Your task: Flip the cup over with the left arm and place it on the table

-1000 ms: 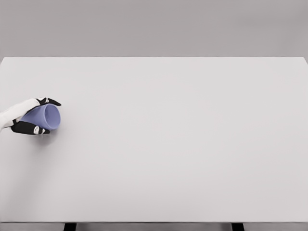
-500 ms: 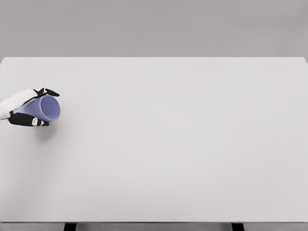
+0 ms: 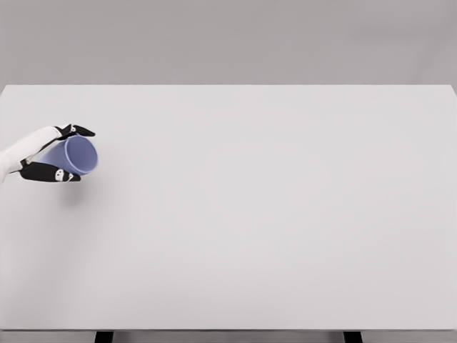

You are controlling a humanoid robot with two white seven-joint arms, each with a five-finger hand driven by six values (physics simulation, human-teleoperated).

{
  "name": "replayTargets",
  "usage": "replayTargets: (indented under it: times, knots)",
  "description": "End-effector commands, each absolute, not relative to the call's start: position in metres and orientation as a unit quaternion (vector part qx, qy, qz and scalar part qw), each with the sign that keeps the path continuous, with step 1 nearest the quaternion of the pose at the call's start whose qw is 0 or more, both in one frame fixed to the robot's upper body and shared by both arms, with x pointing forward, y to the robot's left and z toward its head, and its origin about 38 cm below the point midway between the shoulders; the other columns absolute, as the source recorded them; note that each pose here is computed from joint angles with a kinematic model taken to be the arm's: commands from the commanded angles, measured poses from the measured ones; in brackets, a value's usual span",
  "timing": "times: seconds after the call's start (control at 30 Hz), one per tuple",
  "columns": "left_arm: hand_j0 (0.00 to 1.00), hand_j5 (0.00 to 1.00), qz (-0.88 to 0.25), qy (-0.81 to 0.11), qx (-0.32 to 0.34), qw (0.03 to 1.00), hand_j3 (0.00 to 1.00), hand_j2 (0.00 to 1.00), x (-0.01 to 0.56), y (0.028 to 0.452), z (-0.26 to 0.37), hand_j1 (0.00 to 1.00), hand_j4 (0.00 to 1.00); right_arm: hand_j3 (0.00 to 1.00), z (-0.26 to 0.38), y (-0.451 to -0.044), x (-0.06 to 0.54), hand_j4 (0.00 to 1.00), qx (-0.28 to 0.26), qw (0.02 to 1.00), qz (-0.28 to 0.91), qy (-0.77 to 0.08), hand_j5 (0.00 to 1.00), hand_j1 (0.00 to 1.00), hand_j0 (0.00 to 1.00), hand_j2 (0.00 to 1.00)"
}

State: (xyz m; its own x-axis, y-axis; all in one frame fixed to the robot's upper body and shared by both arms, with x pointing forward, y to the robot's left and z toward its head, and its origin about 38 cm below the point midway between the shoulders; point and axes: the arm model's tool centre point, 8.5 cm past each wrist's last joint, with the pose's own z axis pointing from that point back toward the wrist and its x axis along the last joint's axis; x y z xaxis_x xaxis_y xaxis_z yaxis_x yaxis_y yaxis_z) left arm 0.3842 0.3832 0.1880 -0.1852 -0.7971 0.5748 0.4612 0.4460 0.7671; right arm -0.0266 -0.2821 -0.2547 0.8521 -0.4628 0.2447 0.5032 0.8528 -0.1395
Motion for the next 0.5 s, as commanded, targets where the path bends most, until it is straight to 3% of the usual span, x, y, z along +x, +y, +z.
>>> replayTargets:
  times: [0.0, 0.47]
  knots:
    - [0.78, 0.78, -0.503, -0.586, 0.144, 0.619, 0.78, 0.78, 0.385, 0.382, 0.191, 0.78, 0.78, 1.0, -0.255, -0.282, -0.027, 1.0, -0.1, 0.957, -0.253, -0.102, 1.0, 1.0, 1.0, 1.0]
    - [0.78, 0.78, -0.48, -0.617, 0.127, 0.61, 0.78, 0.78, 0.389, 0.365, 0.195, 0.78, 0.78, 1.0, -0.255, -0.282, -0.027, 1.0, -0.1, 0.957, -0.253, -0.102, 1.0, 1.0, 1.0, 1.0]
